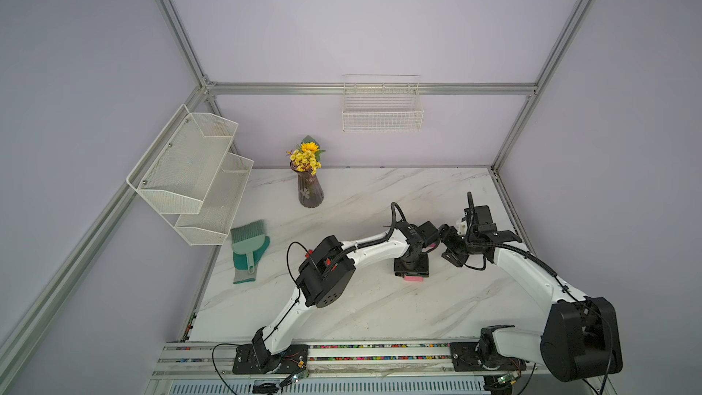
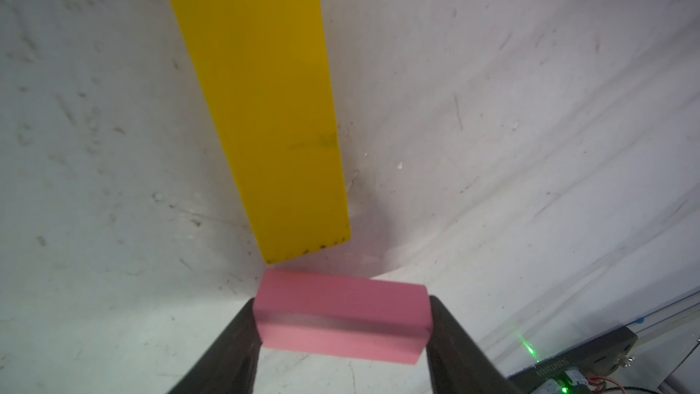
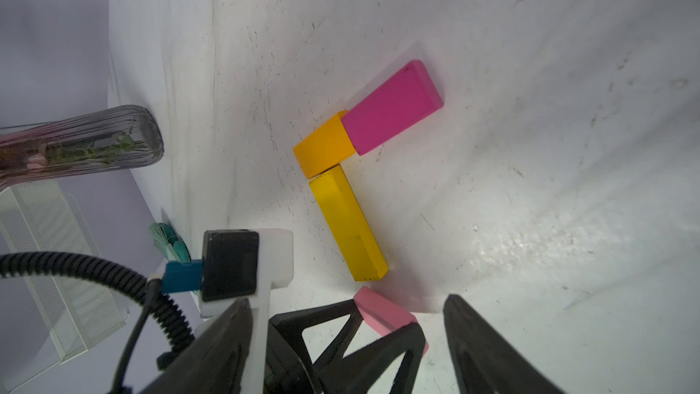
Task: Assemble the letter c with building blocks
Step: Place the building block at the center of the board.
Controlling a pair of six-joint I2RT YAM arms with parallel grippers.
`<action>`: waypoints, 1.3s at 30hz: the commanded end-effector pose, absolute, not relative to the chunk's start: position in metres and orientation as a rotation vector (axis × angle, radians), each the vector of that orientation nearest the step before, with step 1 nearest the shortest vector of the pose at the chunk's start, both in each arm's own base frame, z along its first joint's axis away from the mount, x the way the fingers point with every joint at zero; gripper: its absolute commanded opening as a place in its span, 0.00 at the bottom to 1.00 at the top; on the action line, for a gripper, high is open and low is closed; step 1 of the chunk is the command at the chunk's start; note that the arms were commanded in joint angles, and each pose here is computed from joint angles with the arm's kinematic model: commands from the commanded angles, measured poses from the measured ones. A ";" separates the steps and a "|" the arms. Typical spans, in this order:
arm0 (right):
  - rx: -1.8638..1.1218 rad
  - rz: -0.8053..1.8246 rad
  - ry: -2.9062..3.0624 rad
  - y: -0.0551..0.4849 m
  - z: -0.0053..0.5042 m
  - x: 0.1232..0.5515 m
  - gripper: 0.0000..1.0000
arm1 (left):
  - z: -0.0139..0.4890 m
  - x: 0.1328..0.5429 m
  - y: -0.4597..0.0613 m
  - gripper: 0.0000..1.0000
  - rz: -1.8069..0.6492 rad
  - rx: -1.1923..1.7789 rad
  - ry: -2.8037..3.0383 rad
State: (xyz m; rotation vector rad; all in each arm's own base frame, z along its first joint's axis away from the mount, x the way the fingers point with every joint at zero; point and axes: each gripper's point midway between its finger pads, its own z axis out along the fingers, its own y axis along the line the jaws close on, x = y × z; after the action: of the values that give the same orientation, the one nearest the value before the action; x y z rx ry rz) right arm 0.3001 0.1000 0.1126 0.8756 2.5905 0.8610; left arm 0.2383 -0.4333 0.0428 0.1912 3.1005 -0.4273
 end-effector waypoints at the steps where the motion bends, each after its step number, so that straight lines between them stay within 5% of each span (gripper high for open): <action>1: 0.880 0.873 2.579 0.099 0.117 0.298 0.82 | 0.040 0.233 -0.436 0.70 -0.400 0.172 3.110; 6: 0.890 0.870 2.578 0.098 0.116 0.298 0.82 | 0.047 0.232 -0.442 0.86 -0.432 0.170 3.097; 23: 0.783 0.950 2.646 0.120 0.122 0.275 0.80 | 0.125 0.236 -0.387 1.00 -0.455 -0.017 2.901; 39: 0.574 0.970 2.748 0.194 0.106 0.198 0.80 | 0.138 0.280 -0.251 1.00 -0.473 -0.319 2.827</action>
State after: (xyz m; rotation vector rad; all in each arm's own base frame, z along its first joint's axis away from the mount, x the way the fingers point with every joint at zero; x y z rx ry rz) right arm 0.1994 0.1909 0.1190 0.4842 2.7595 1.0020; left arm 0.2712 -0.2609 0.1233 -0.3411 2.8813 -0.3993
